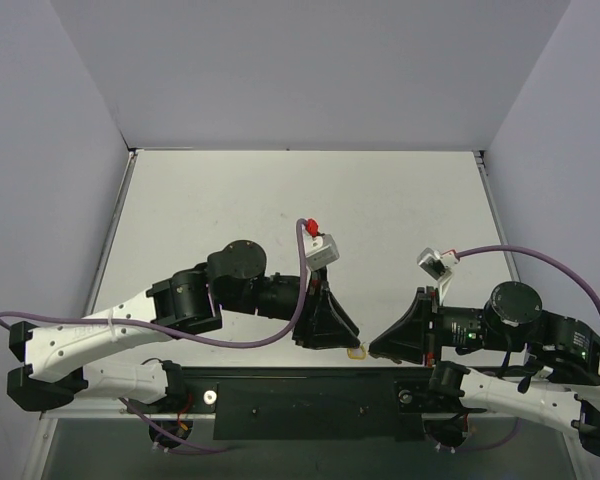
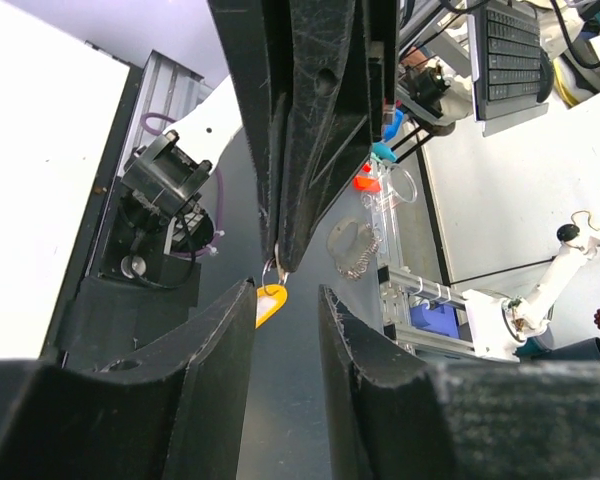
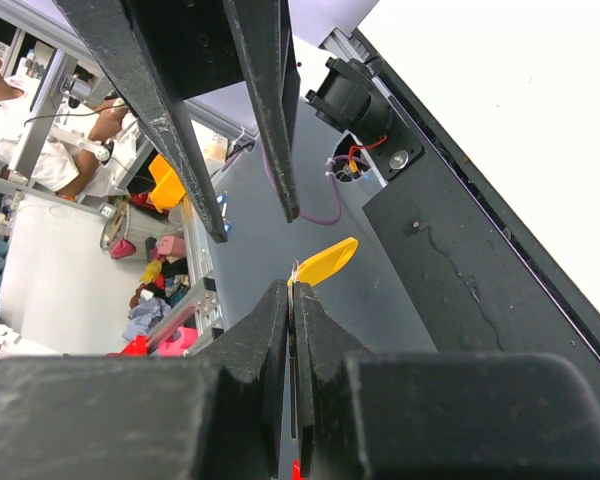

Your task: Remove the keys from the keyring

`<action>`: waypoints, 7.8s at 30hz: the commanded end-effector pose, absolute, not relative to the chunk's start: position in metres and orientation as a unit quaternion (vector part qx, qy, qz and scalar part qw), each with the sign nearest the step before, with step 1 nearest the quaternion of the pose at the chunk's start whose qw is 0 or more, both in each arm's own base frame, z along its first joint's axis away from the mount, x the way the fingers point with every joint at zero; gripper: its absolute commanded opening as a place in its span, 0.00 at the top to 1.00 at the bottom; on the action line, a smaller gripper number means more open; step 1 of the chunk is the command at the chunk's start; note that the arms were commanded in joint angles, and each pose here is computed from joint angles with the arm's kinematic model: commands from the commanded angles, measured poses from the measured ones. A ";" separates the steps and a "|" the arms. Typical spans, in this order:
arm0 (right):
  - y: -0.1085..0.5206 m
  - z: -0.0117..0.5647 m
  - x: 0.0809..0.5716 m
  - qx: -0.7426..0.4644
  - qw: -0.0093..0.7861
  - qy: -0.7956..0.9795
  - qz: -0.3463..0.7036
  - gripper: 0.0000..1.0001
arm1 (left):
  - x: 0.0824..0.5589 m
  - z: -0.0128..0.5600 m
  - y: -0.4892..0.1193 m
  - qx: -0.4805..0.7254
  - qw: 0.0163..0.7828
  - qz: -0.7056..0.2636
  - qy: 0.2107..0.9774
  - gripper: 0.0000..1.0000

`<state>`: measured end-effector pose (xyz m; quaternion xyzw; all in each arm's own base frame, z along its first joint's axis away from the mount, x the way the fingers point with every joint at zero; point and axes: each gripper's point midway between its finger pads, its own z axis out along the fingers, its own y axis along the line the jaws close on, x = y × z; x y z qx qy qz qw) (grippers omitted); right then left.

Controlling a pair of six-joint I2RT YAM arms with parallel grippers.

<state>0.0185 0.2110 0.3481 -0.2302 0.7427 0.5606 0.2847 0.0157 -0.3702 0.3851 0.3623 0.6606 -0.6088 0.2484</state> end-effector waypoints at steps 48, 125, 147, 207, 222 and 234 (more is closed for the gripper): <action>0.208 0.380 0.121 -0.025 0.477 0.721 0.502 1.00 | 0.065 0.438 -0.394 0.224 0.328 -0.630 0.667 1.00; 0.237 0.384 0.125 -0.083 0.295 0.803 0.511 1.00 | 0.122 0.433 -0.318 0.271 0.378 -0.616 0.636 0.52; 0.245 0.392 0.120 -0.100 0.289 0.783 0.541 1.00 | 0.114 0.420 -0.344 0.277 0.291 -0.685 0.608 0.65; 0.214 0.404 0.178 0.060 0.431 0.746 0.504 1.00 | 0.136 0.475 -0.371 0.053 0.371 -0.707 0.600 1.00; 0.214 0.392 0.186 0.080 0.436 0.744 0.500 1.00 | 0.148 0.459 -0.371 0.014 0.391 -0.671 0.630 1.00; 0.202 0.382 0.174 0.074 0.434 0.756 0.485 1.00 | 0.154 0.450 -0.342 0.052 0.432 -0.623 0.650 0.20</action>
